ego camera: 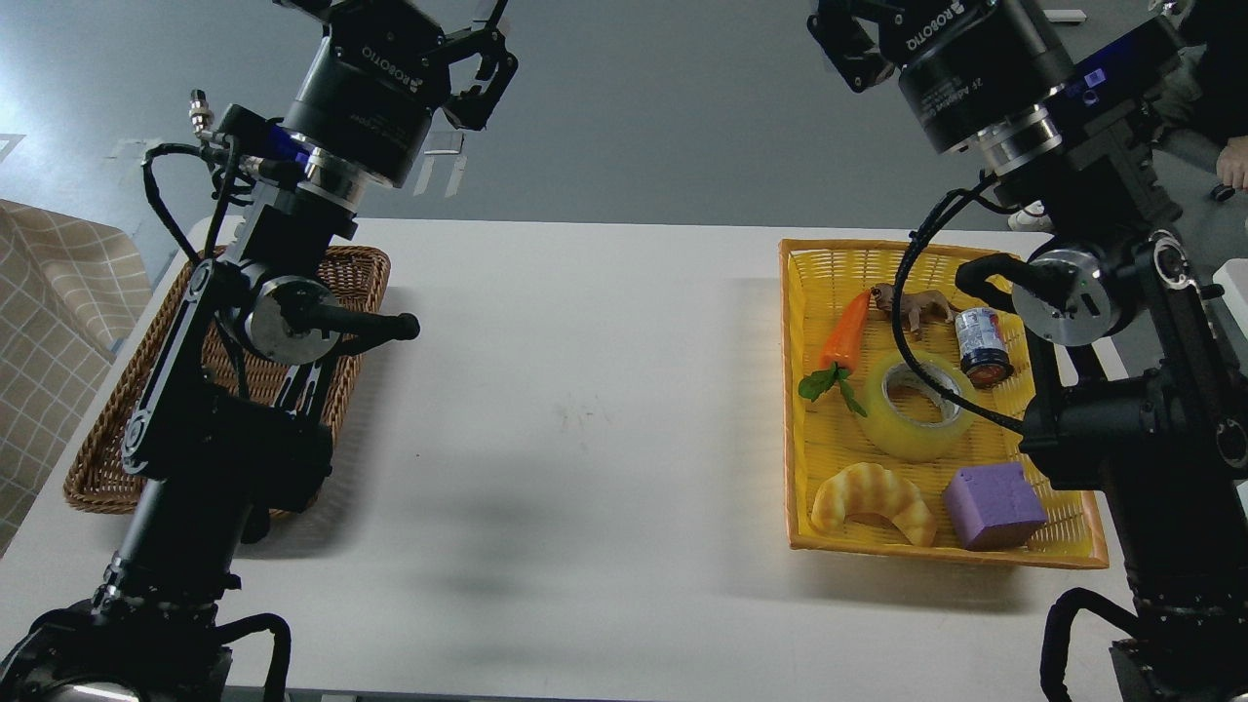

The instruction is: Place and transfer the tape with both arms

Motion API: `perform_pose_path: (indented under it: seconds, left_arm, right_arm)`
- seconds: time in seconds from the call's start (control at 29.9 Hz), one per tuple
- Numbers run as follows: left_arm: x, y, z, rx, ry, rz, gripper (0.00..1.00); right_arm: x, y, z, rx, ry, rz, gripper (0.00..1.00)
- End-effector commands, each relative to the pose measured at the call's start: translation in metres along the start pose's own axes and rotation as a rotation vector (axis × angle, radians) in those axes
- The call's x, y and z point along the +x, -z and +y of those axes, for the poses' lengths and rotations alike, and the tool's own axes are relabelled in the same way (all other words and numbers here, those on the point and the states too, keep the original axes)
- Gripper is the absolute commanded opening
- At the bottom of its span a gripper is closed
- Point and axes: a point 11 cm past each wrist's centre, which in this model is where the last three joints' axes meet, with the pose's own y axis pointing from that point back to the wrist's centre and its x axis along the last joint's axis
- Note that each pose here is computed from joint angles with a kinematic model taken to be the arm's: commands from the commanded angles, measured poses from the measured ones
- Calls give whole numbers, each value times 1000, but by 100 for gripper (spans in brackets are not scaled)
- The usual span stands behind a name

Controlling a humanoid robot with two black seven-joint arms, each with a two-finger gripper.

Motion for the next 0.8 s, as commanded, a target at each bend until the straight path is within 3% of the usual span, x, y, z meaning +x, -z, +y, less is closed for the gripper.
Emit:
perform_pose_path:
  seconds: [0.0, 0.17, 0.4, 0.77]
  left_arm:
    - [1, 6, 0, 11, -34, 3, 98]
    - [2, 8, -4, -10, -94, 17, 98]
    - [-17, 10, 0, -15, 11, 60, 98]
    - [-20, 13, 1, -17, 20, 78, 98]
  right_arm:
    - [0, 0, 0, -1, 0, -1, 100]
    - [0, 2, 0, 5, -3, 5, 100]
    - [0, 4, 1, 12, -5, 2, 100]
    - [-4, 8, 3, 25, 4, 3, 100]
